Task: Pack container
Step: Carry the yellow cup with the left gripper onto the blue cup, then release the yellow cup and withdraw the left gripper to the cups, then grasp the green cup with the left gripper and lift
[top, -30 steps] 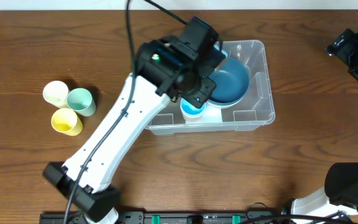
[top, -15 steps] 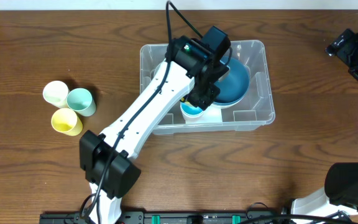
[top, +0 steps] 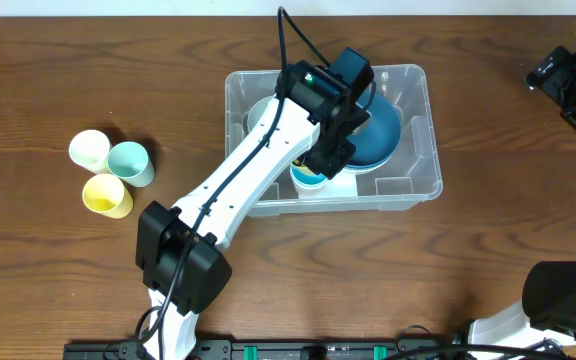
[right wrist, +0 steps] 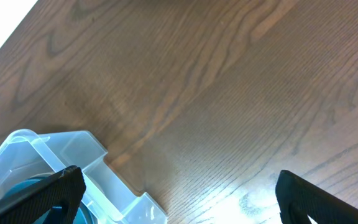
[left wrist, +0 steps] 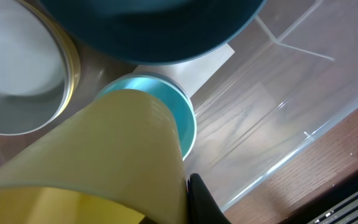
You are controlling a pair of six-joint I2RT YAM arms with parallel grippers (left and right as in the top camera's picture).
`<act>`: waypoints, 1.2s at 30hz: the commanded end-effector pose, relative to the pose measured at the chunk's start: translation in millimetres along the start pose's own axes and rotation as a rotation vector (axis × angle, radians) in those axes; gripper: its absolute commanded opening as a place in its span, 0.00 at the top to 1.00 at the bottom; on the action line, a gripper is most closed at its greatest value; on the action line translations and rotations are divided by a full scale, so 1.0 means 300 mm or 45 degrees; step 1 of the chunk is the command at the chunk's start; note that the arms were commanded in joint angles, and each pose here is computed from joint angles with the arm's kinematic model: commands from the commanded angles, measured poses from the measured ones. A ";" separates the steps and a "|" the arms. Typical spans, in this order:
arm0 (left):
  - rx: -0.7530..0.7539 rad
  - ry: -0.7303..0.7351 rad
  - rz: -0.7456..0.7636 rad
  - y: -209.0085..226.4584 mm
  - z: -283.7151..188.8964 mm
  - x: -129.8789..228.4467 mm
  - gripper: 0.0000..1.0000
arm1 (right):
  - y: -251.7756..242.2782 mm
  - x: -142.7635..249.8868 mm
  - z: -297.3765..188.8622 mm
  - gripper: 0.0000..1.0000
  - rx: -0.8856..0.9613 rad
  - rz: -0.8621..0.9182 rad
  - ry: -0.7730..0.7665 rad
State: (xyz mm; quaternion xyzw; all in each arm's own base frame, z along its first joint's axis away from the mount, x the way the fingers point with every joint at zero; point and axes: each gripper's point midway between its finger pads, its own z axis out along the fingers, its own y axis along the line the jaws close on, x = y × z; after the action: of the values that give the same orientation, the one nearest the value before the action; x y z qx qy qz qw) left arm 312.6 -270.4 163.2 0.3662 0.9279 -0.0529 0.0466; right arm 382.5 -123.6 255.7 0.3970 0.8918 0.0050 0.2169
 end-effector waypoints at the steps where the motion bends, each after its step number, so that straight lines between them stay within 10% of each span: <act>1: 0.014 0.018 0.012 -0.010 0.015 0.006 0.87 | -0.003 -0.013 -0.033 0.01 -0.010 0.017 -0.035; 7: 0.024 0.021 0.012 -0.014 0.015 0.008 0.48 | -0.003 -0.013 -0.033 0.01 -0.010 0.017 -0.035; 25: -0.241 -0.408 -0.596 0.423 -0.519 0.230 0.38 | -0.003 -0.013 -0.033 0.01 -0.010 0.017 -0.035; 36: -0.277 -0.210 -0.924 0.738 -0.355 0.381 0.38 | -0.003 -0.013 -0.033 0.01 -0.010 0.017 -0.035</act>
State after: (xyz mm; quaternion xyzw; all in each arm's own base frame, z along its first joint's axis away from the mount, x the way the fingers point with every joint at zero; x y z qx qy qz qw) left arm 369.9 -32.8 274.6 0.0216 0.9819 -0.0068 0.1881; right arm 382.5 -123.6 255.7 0.3968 0.8919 0.0050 0.2169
